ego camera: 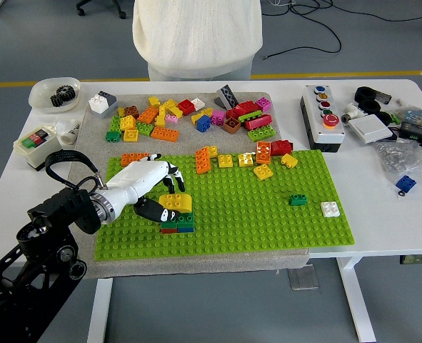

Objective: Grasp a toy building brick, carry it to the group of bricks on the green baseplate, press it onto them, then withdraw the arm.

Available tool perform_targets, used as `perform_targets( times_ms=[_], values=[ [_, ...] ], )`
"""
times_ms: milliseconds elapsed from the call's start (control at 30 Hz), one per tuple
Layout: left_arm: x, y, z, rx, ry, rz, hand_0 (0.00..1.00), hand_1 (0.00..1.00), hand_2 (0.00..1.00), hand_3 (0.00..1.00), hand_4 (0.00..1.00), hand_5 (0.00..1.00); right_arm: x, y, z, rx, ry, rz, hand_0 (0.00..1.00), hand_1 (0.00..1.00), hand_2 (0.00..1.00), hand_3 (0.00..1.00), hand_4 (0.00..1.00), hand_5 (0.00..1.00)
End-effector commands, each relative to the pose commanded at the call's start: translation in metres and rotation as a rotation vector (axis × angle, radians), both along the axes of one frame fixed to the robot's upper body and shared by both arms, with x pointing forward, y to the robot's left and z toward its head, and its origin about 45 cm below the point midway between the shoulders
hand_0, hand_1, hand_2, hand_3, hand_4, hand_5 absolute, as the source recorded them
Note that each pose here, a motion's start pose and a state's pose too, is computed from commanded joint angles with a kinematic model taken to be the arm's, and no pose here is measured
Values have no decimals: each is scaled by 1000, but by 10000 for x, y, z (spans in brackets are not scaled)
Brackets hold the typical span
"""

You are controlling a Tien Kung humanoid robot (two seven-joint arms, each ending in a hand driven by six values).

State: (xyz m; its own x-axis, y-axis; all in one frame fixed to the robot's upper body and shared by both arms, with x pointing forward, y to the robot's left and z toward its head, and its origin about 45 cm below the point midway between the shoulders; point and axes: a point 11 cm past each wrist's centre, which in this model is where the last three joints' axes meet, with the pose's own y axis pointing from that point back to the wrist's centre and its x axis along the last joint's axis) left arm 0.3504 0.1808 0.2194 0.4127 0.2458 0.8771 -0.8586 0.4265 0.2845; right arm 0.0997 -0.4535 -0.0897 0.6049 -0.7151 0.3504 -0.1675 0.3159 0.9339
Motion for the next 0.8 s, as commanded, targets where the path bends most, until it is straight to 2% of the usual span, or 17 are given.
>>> perform_targets(
  times_ms=[800],
  values=[
    [28, -8, -47, -6, 7, -5, 998, 603, 447, 512, 824, 2, 5, -2, 2, -1, -2, 1, 746, 645, 716, 636, 891, 486]
  ],
)
